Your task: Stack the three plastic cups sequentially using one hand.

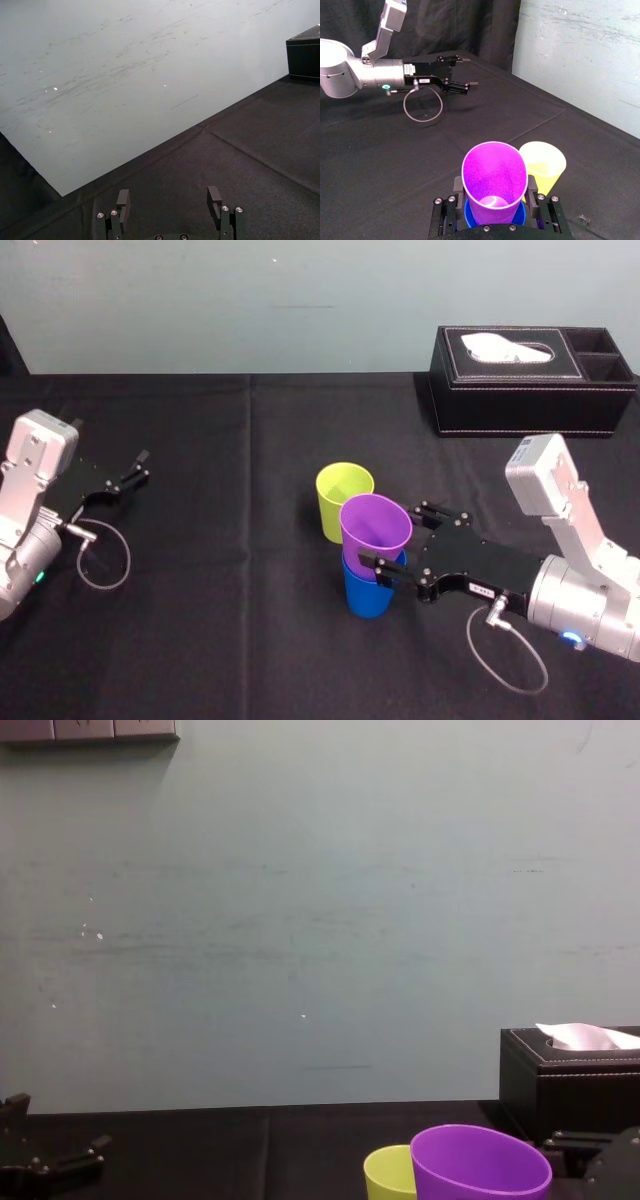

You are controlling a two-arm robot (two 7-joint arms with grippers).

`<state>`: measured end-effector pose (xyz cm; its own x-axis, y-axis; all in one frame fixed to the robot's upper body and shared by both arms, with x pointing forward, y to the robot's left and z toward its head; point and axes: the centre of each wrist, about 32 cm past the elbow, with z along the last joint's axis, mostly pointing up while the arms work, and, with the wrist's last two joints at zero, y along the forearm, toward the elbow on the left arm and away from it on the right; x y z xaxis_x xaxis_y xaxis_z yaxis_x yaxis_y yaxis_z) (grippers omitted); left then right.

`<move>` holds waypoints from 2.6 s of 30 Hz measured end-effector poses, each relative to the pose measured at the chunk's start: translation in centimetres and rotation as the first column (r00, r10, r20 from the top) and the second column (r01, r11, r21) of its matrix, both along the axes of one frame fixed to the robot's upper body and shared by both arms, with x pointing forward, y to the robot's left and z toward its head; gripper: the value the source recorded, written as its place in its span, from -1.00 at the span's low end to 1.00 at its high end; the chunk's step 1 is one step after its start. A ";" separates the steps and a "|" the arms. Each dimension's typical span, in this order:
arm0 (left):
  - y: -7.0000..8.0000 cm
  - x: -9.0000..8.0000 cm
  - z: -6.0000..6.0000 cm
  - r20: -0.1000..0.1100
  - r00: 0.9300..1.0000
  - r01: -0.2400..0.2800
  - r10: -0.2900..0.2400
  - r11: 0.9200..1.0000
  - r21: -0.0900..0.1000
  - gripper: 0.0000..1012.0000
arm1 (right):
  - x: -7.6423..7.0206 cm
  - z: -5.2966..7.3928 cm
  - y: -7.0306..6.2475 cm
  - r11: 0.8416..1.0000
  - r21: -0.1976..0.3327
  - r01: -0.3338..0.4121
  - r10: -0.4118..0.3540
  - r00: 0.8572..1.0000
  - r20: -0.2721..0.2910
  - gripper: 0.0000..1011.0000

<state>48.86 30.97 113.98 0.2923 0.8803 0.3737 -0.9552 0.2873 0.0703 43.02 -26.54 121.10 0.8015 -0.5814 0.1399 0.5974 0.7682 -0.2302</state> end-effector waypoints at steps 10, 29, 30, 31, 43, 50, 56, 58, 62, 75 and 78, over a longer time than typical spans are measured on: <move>0.0 0.0 0.0 0.000 1.000 0.000 0.000 1.000 0.000 1.00 | 0.0 0.0 0.0 1.000 0.000 0.000 0.000 1.000 0.001 0.43; 0.0 0.0 0.0 0.000 1.000 0.000 0.000 1.000 0.000 1.00 | 0.0 0.1 -0.1 1.000 0.001 0.000 0.000 1.000 0.004 0.98; 0.0 0.0 0.0 0.000 1.000 0.000 0.000 1.000 0.000 1.00 | 0.0 0.1 -0.1 1.000 0.001 0.000 0.000 1.000 0.004 0.98; 0.0 0.0 0.0 0.000 1.000 0.000 0.000 1.000 0.000 1.00 | 0.0 0.1 -0.1 1.000 0.001 0.000 0.000 1.000 0.004 0.98; 0.0 0.0 0.0 0.000 1.000 0.000 0.000 1.000 0.000 1.00 | 0.0 0.1 -0.1 1.000 0.002 0.001 -0.001 1.000 0.004 0.98; 0.0 0.0 0.0 0.000 1.000 0.000 0.000 1.000 0.000 1.00 | -0.6 0.0 -0.8 1.000 -0.002 0.016 -0.016 1.000 0.009 0.98; 0.0 0.0 0.0 0.000 1.000 0.000 0.000 1.000 0.000 1.00 | -1.2 -0.1 -1.8 1.000 -0.009 0.024 -0.024 1.000 0.002 0.98; 0.0 0.0 0.0 0.000 1.000 0.000 0.000 1.000 0.000 1.00 | -1.5 -0.3 -2.1 1.000 -0.010 0.025 -0.025 1.000 -0.005 0.98; 0.0 0.0 0.0 0.000 1.000 0.000 0.000 1.000 0.000 1.00 | -1.8 -0.6 -2.5 1.000 -0.007 0.028 -0.028 0.999 -0.017 0.98; 0.0 0.0 0.0 0.000 1.000 0.000 0.000 1.000 0.000 1.00 | -2.3 -1.4 -3.2 0.999 0.004 0.037 -0.036 0.998 -0.044 0.98; 0.0 0.0 0.0 0.000 1.000 0.000 0.000 1.000 0.000 1.00 | -2.4 -1.7 -3.1 0.999 0.004 0.032 -0.032 0.998 -0.053 0.98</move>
<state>48.86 30.96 113.98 0.2923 0.8803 0.3737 -0.9552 0.2873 0.0703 40.64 -29.67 119.37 0.7885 -0.6077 0.0947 0.6090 0.7500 -0.2581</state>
